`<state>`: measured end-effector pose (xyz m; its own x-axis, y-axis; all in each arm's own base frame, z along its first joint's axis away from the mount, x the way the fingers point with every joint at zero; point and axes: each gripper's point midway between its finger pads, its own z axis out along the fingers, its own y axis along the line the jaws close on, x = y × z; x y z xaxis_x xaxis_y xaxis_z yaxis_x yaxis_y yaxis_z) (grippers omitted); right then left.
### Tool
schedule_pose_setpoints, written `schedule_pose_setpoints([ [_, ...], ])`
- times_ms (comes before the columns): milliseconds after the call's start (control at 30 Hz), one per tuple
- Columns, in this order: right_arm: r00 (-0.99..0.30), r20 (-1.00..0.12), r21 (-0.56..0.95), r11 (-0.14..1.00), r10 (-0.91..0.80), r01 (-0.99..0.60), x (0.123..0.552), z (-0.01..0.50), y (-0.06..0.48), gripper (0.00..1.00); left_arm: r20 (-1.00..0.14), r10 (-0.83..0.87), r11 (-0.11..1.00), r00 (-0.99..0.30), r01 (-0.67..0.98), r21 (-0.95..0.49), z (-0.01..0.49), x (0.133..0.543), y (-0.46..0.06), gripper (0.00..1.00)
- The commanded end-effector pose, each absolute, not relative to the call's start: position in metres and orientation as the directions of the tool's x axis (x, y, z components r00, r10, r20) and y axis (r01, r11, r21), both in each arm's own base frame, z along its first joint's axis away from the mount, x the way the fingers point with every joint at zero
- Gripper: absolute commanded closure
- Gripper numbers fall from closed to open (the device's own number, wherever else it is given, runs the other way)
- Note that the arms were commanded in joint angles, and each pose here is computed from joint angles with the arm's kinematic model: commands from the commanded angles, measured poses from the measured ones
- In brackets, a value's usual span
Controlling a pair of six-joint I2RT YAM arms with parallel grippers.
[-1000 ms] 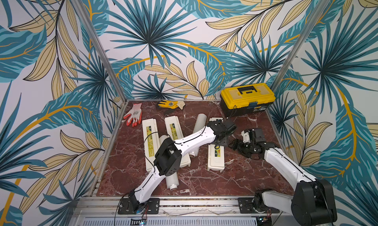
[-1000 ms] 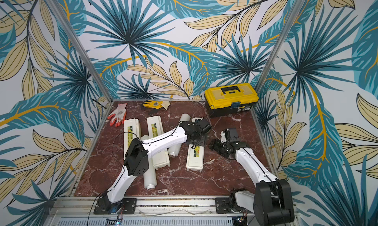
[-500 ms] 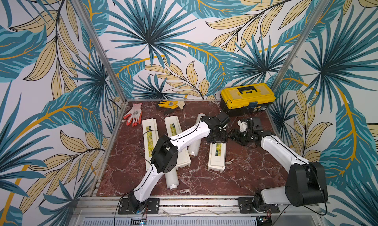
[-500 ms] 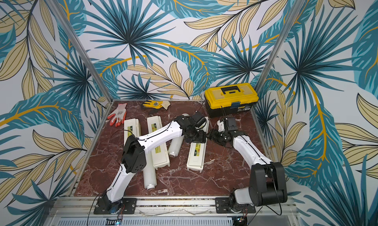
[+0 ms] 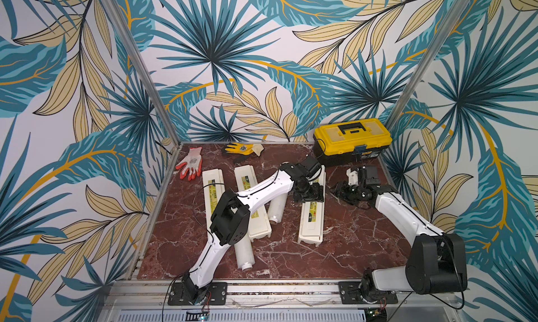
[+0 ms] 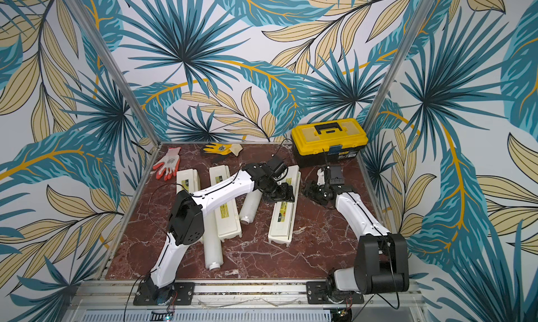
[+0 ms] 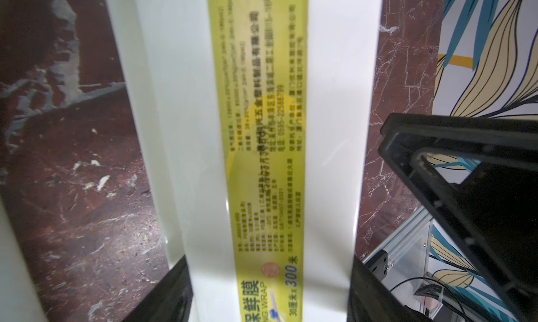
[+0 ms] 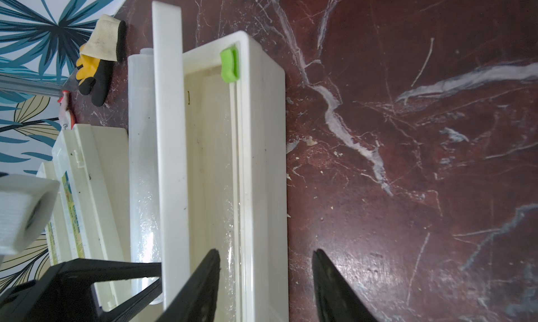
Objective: Put plastic wrap rolls into dispensers
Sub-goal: Open the lid of the plastic wrap cutting box, then move the plastic wrap cutting box to the center of the board.
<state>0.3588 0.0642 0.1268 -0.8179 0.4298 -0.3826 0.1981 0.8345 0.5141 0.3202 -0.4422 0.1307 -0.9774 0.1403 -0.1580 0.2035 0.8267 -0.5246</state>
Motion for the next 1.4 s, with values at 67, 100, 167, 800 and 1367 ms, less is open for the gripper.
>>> schedule_pose_setpoints([
  [67, -0.844, -0.352, 0.597, 0.792, 0.405, 0.130, 0.366, 0.123, 0.090, 0.52, -0.223, 0.183, 0.749, -0.957, 0.283, -0.600, 0.168, 0.315, -0.451, 0.42],
  [100, -0.845, -0.363, 0.608, 0.787, 0.392, 0.104, 0.368, 0.126, 0.095, 0.52, -0.222, 0.188, 0.746, -0.957, 0.286, -0.601, 0.168, 0.314, -0.451, 0.42],
  [167, -0.851, -0.359, 0.624, 0.776, 0.383, 0.086, 0.371, 0.125, 0.101, 0.52, -0.218, 0.194, 0.742, -0.956, 0.289, -0.605, 0.166, 0.314, -0.452, 0.42],
  [800, -0.875, -0.369, 0.650, 0.760, 0.313, -0.002, 0.381, 0.137, 0.144, 0.50, -0.542, 0.115, 0.769, -0.832, 0.420, -0.481, 0.258, 0.350, -0.393, 0.00],
  [1367, -0.896, -0.386, 0.180, 0.970, 0.220, 0.161, 0.352, 0.123, 0.072, 0.40, -0.595, -0.011, 0.869, -0.804, 0.287, -0.404, 0.265, 0.394, -0.292, 0.00],
])
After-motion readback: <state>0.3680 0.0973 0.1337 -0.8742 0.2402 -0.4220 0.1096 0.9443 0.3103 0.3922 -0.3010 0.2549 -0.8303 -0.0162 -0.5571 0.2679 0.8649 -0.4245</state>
